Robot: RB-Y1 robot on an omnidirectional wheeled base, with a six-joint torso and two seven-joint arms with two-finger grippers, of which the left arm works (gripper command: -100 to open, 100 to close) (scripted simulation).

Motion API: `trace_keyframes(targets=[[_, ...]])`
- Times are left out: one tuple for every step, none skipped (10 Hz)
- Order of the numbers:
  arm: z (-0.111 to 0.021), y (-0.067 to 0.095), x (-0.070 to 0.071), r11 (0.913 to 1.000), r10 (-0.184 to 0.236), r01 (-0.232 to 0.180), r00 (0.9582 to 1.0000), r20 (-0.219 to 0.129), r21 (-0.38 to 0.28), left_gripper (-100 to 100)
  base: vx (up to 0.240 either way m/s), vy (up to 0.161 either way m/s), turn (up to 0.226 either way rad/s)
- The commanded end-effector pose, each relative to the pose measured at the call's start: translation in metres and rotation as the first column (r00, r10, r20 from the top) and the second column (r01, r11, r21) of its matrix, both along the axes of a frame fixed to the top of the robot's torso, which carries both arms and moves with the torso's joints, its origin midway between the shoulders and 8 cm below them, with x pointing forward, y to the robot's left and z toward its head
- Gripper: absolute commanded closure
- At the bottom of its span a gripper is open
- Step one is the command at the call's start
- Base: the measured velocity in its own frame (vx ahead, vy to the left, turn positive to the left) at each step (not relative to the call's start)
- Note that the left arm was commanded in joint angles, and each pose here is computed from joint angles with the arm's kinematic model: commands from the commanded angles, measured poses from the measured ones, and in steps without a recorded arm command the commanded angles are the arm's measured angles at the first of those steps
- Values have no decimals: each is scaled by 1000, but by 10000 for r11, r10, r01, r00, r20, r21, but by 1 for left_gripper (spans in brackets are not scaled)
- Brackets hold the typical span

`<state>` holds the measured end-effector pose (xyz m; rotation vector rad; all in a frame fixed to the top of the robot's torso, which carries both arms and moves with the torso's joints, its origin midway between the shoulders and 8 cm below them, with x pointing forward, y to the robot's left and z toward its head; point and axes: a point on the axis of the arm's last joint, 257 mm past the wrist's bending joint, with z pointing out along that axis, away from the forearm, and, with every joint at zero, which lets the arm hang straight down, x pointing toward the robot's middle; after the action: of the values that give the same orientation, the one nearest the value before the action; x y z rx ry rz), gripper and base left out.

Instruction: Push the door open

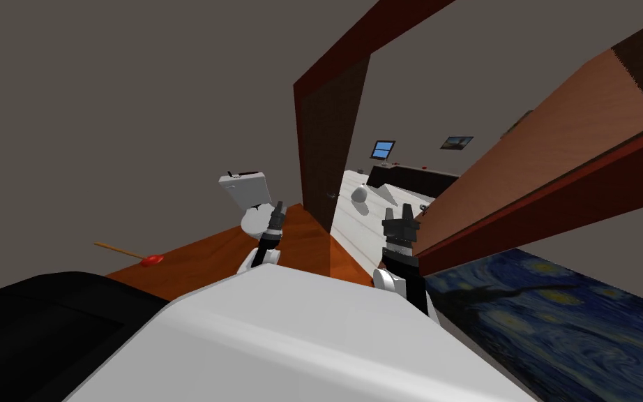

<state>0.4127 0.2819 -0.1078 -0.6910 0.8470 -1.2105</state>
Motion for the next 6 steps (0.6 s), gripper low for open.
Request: trace_keyframes(targets=[[-11,1,4,10000,-94,93,9998,-199,-33,-100,83,24,-160],[-18,1,7,9999,-150,148,9994,-320,-49,-100,91,27,-137],[-25,1,10,9998,-206,203,9988,-443,-68,-100,94,41,-118],[-33,1,13,9996,-263,258,9980,-571,-92,-100,98,38,-131],[-40,1,15,9994,-319,312,9970,-699,-118,-100,91,38,-136],[-47,0,18,9992,-375,364,9959,-827,-145,-100,93,45,-153]])
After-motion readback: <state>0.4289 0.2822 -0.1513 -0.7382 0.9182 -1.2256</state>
